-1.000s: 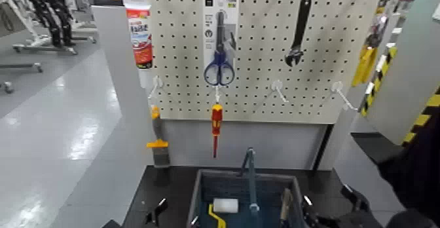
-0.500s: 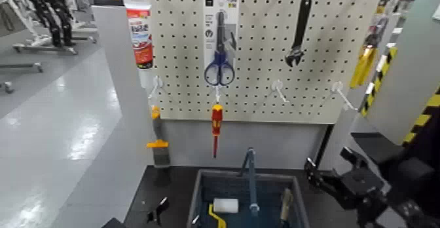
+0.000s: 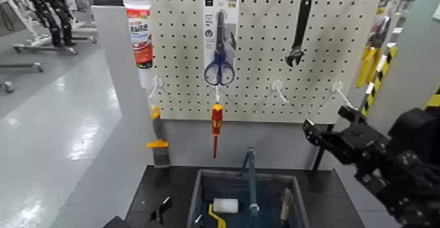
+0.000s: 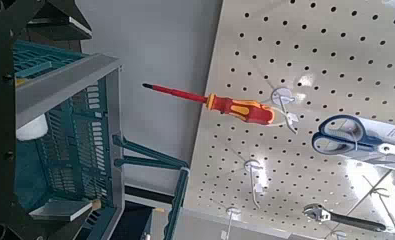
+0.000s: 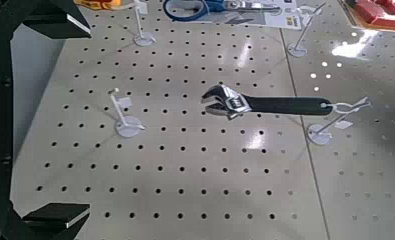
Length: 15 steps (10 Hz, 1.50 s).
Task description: Put the black wrench into the crate.
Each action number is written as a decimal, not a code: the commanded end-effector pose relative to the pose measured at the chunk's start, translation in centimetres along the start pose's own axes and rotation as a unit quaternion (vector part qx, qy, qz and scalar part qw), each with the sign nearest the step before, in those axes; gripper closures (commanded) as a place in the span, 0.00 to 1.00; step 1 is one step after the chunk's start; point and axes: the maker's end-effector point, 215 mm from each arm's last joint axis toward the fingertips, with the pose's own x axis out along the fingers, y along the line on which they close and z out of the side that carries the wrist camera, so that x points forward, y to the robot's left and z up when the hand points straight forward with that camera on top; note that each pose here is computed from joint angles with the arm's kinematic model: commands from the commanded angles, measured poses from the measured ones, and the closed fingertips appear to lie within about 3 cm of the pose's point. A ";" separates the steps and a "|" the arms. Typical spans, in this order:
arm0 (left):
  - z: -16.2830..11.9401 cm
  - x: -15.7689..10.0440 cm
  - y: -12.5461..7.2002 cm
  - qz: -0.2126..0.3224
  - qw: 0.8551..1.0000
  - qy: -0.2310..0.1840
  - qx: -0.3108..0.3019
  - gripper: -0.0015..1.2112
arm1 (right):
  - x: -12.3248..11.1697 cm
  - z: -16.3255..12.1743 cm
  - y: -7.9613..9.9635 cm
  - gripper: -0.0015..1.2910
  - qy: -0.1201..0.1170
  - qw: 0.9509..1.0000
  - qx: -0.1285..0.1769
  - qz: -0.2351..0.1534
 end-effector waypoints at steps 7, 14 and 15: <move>-0.1 0.9 -0.8 -0.015 1.000 0.002 -0.008 0.09 | 6.4 8.3 -1.4 0.07 -0.039 0.996 -0.018 0.081; 0.4 1.6 -1.2 -0.026 1.000 -0.001 -0.007 0.09 | 10.5 13.4 -0.1 0.13 -0.074 0.985 -0.024 0.154; 0.4 1.6 -1.1 -0.028 1.000 -0.002 -0.006 0.09 | 10.9 13.3 0.3 0.20 -0.068 0.983 -0.016 0.167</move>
